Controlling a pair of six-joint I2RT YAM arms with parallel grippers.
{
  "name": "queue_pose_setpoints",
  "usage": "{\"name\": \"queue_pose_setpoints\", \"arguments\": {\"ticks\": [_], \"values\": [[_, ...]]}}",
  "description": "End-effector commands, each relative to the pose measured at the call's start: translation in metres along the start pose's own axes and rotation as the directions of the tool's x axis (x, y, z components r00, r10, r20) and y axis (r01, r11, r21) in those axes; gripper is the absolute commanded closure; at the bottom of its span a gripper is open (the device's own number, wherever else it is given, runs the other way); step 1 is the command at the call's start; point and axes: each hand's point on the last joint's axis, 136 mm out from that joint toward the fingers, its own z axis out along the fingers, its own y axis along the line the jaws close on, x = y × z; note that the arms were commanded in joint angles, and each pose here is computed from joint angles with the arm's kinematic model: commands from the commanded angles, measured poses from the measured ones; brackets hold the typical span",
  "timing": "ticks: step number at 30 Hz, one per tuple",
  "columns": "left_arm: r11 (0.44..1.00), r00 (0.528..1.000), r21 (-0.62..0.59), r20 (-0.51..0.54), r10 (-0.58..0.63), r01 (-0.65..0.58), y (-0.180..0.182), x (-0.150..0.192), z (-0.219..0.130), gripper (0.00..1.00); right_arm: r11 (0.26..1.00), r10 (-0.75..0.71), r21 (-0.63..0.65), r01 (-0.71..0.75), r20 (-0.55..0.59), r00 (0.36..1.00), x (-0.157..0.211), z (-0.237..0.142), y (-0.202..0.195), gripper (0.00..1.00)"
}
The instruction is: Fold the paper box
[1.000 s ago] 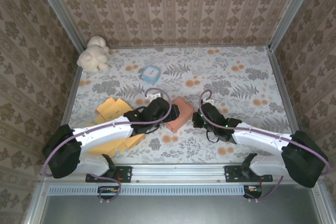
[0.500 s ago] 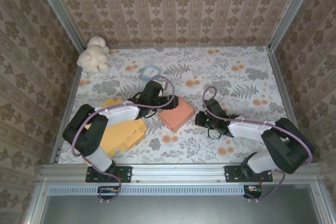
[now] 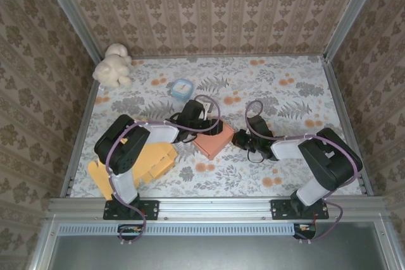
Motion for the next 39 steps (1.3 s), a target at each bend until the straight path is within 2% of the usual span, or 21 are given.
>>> {"name": "queue_pose_setpoints", "arguments": {"ticks": [1,7,12,15,17,21,26,31,36,39], "values": [[0.987,0.997,0.145,-0.024,0.073,-0.068,-0.045,0.010,0.010,0.33,0.999,0.026,0.028,-0.026,0.001,1.000,0.001,0.018,-0.013,1.00],[0.930,0.992,0.358,-0.061,0.108,-0.079,-0.110,0.035,0.014,0.36,0.997,0.016,-0.072,-0.016,0.001,1.000,-0.002,0.028,0.004,1.00],[0.899,0.994,0.436,-0.075,0.078,-0.038,-0.129,0.037,0.010,0.39,0.995,0.009,-0.098,-0.006,0.026,1.000,-0.007,0.025,0.011,1.00],[0.896,0.995,0.442,-0.062,0.077,-0.042,-0.131,0.033,0.005,0.39,0.995,-0.004,-0.101,0.008,0.035,0.999,-0.010,0.023,0.014,1.00],[0.923,0.997,0.384,-0.048,0.061,-0.038,-0.120,0.027,0.002,0.39,0.996,-0.011,-0.086,0.014,0.040,0.999,-0.010,0.019,0.013,1.00],[0.981,1.000,0.193,-0.003,-0.023,0.024,-0.069,0.006,-0.006,0.38,0.999,-0.031,-0.014,0.032,0.068,0.997,-0.012,0.006,0.000,1.00],[0.982,0.987,0.134,0.065,-0.146,0.136,-0.020,-0.013,-0.019,0.37,0.991,-0.089,0.108,0.079,0.084,0.992,-0.013,-0.015,-0.017,1.00],[0.976,0.976,0.108,0.093,-0.197,0.187,-0.003,-0.018,-0.031,0.31,0.981,-0.113,0.168,0.099,0.078,0.991,-0.006,-0.037,-0.029,1.00],[0.977,0.970,0.022,0.122,-0.212,0.211,0.012,-0.005,-0.051,0.29,0.980,-0.143,0.149,0.133,0.056,0.988,0.015,-0.061,-0.029,1.00],[0.981,0.975,0.008,0.114,-0.192,0.192,0.009,0.011,-0.059,0.29,0.985,-0.140,0.114,0.133,0.054,0.989,0.033,-0.071,-0.027,1.00]]}}
